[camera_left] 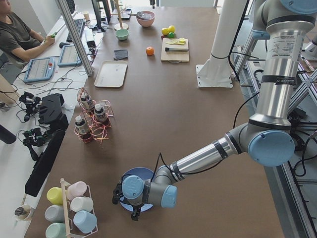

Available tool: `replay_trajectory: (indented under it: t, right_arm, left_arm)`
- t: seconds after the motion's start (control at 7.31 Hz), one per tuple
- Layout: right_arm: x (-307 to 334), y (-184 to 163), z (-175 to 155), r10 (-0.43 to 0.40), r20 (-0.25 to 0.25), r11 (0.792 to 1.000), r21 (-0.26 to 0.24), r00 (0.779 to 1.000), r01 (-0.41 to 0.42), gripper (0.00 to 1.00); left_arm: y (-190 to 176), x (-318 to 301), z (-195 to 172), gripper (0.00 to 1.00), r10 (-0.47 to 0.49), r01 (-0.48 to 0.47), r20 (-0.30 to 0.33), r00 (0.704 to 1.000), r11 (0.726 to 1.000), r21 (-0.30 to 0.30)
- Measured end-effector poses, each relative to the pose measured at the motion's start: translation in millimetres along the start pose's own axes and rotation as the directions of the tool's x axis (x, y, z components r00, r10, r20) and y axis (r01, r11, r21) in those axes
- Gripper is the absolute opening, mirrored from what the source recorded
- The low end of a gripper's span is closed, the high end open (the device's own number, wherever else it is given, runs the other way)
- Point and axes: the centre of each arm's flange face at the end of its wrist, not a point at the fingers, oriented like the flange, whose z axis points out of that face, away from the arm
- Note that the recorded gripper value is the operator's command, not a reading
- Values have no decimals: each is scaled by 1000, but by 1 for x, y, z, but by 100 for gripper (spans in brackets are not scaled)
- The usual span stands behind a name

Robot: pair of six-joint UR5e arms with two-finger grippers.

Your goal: Pick orange to plate

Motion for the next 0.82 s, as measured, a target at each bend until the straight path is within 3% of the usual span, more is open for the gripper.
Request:
replay_trajectory:
  t: [0.14,0.27,0.41,0.82]
  right_arm:
    - [-1,-1,0,-7,-1,1000,4,1000,7,100]
    - [-2,-3,1,-13,-2,1000,6,1000,13,100]
    - [-3,-4,1,-17,-2,1000,6,1000,17,100]
    - [-7,-6,3,-26,-1,1000,4,1000,26,100]
  left_arm:
    - [-2,-4,3,97,-9,9,13,1000,1000,-7]
    - [-5,-8,4,85,-14,14,33,999,1000,-10]
    - [-8,-10,4,63,-16,17,51,999,1000,-13]
    - [-12,-14,6,23,-26,28,73,997,999,-16]
